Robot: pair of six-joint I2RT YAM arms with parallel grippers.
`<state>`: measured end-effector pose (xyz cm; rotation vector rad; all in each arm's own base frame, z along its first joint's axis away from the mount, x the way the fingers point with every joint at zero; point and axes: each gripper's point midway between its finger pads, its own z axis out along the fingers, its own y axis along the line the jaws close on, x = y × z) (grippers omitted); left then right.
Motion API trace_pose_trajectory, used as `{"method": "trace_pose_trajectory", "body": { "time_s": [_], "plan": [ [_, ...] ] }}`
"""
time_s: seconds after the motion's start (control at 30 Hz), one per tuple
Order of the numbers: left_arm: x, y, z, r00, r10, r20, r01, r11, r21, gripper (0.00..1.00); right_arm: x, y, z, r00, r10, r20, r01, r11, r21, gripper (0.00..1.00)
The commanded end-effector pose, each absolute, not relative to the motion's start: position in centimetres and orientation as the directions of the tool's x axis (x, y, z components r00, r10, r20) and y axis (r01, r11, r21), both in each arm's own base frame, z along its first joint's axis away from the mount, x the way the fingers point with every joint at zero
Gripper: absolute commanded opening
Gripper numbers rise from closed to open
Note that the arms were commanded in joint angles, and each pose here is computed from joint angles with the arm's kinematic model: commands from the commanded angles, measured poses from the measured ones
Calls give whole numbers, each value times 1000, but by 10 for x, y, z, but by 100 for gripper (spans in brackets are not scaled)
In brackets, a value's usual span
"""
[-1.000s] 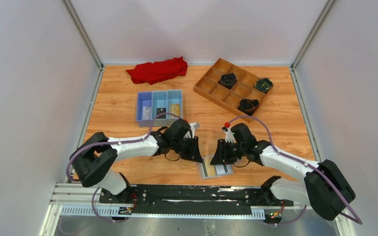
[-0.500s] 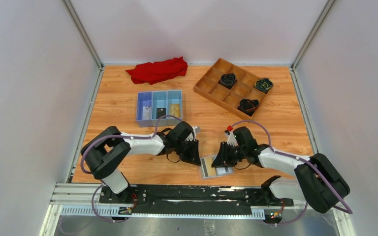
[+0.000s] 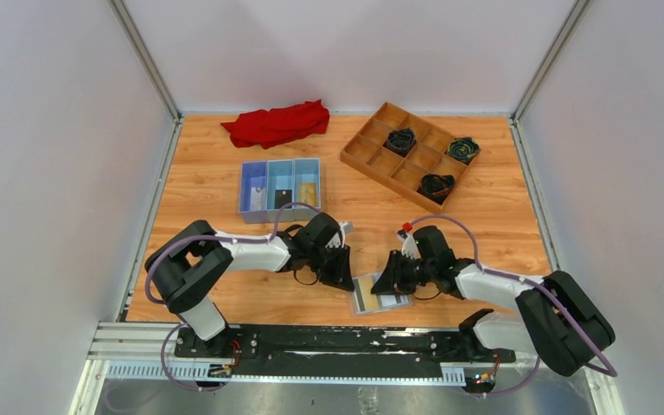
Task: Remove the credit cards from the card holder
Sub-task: Remove the credit card from the card holder.
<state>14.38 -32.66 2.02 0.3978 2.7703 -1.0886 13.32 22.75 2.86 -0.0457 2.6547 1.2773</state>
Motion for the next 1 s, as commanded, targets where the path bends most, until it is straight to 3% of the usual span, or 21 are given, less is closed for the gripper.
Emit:
{"method": "trace_pose_trajectory", "body": {
  "time_s": [0.0,0.27,0.5,0.97],
  "plan": [
    [140,-326,15,-947,223,-231,320,705,-633,23,139,213,25,-972,86,-218,-98,696,711,26],
    [141,-339,50,-926,204,-318,370,658,-656,25,145,204,43,-950,97,-298,-139,723,677,27],
    [141,-340,17,-936,237,-260,350,704,-618,24,146,204,33,-955,101,-280,-120,731,672,26],
    [143,-353,9,-929,260,-263,369,708,-603,24,145,204,25,-959,112,-260,-101,724,682,28]
  ]
}}
